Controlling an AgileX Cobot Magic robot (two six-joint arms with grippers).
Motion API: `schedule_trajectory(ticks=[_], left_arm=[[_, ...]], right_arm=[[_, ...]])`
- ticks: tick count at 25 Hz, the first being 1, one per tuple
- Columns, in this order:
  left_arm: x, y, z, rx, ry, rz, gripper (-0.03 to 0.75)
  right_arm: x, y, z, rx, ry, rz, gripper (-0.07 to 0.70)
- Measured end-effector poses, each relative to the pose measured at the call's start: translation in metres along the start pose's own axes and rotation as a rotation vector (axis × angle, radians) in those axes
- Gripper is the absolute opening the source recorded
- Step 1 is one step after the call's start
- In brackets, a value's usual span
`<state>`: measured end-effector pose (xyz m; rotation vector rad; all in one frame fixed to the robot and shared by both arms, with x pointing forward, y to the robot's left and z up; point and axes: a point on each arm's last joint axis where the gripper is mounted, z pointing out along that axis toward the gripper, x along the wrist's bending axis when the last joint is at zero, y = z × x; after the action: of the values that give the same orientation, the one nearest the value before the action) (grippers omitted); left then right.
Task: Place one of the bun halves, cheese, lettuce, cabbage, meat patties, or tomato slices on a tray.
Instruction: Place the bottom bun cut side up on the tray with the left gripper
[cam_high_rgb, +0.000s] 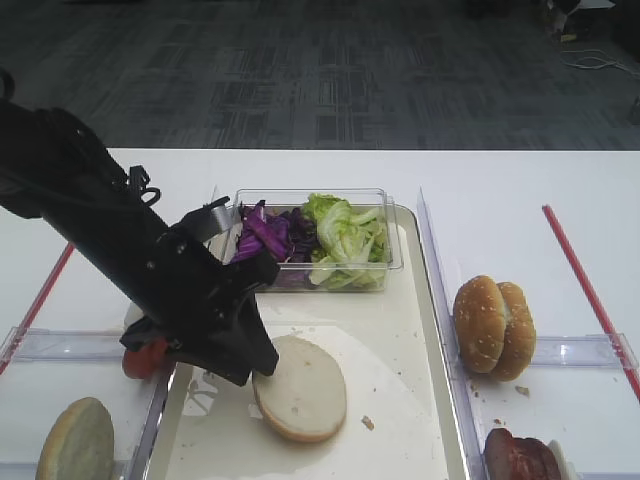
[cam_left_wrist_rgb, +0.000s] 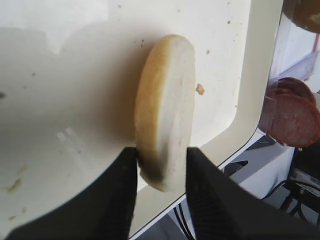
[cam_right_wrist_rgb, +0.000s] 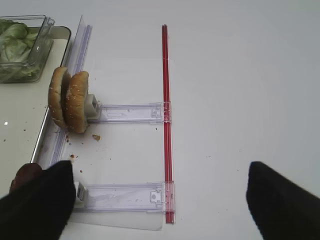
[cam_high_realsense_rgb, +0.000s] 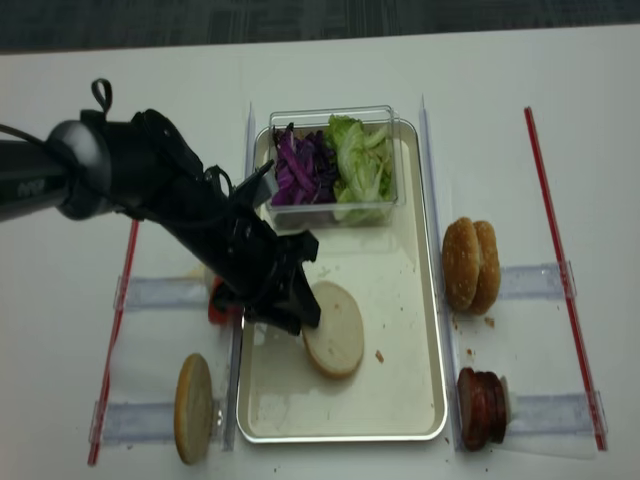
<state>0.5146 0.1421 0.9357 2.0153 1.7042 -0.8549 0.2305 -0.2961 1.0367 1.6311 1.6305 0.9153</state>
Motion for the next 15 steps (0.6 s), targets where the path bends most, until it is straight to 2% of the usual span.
schedule_trajectory(ticks=[7,15], left_arm=[[-0.011,-0.001,-0.025,-0.025,0.115,0.013,0.232],[-0.017,-0.005,-0.054,-0.034,0.285,-0.024,0.232]], right_arm=[[0.0,0.0,0.0,0.0,0.0,0.0,0.693],[0.0,0.0,0.0,0.0,0.0,0.0,0.693]])
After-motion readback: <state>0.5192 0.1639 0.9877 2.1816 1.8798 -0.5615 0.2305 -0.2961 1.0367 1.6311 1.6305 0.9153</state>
